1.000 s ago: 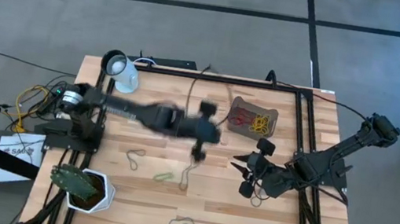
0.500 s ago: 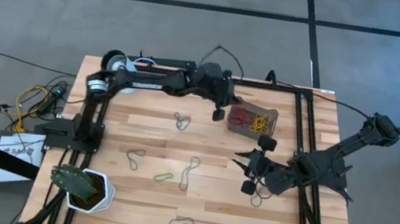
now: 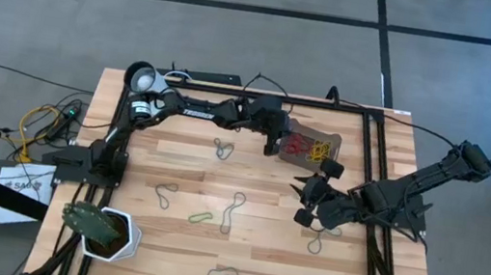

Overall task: Pick and place rubber bands into bin
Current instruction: Put the red rubber band into the black container, then put the blue rubber band into the black container

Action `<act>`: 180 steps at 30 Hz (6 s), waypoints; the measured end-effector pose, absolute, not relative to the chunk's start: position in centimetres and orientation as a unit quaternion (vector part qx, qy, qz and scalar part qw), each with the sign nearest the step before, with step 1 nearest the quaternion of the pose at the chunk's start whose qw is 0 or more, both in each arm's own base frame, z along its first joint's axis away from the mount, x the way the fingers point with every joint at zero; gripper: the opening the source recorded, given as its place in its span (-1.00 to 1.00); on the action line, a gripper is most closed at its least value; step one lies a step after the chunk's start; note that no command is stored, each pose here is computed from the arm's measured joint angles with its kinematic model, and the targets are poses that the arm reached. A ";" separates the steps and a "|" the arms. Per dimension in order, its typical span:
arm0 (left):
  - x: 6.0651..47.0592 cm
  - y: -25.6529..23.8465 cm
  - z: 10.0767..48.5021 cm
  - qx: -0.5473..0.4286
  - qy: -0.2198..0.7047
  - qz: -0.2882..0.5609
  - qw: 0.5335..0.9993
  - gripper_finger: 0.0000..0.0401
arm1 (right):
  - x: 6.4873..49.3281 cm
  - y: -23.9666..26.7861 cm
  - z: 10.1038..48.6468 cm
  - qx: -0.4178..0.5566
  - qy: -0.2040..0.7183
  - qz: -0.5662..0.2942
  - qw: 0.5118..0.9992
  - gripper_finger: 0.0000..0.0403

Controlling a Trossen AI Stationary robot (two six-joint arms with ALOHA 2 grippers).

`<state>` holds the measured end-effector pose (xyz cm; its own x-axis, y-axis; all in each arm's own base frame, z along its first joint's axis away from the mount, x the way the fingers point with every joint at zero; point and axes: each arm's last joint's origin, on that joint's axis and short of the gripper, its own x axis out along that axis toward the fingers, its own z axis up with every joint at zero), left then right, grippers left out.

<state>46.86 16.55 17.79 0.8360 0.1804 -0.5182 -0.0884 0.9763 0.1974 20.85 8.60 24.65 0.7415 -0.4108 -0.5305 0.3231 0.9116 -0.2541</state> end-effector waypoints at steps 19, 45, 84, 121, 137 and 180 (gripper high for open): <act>47.8 13.9 17.7 0.094 0.279 0.058 0.954 -0.76 | 21.4 6.9 24.6 -0.060 0.307 -0.236 0.920 -0.54; 25.2 12.2 39.6 0.117 0.290 0.213 0.926 -0.75 | 9.1 3.2 28.6 -0.063 0.149 -0.392 0.906 -0.54; 29.4 14.4 11.5 -0.122 0.421 0.165 0.884 -0.75 | 11.9 4.0 17.9 0.107 0.020 -0.136 0.985 -0.54; 29.5 9.5 13.2 -0.121 0.453 0.192 0.862 -0.75 | 13.5 -1.2 17.3 0.080 0.038 -0.253 0.963 -0.54; 30.1 9.3 11.5 -0.121 0.467 0.216 0.849 -0.75 | 13.7 -1.0 17.7 0.087 0.023 -0.223 0.971 -0.54; 47.0 12.6 24.1 0.036 0.125 0.100 0.986 -1.00 | 13.3 -0.8 21.4 0.018 -0.141 -0.215 0.966 -0.54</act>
<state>46.96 12.65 24.14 0.9487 0.2067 -0.2394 -0.1887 0.9773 0.0959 13.28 -0.82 21.36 0.8676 -0.4206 0.2654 0.4104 0.9069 0.0958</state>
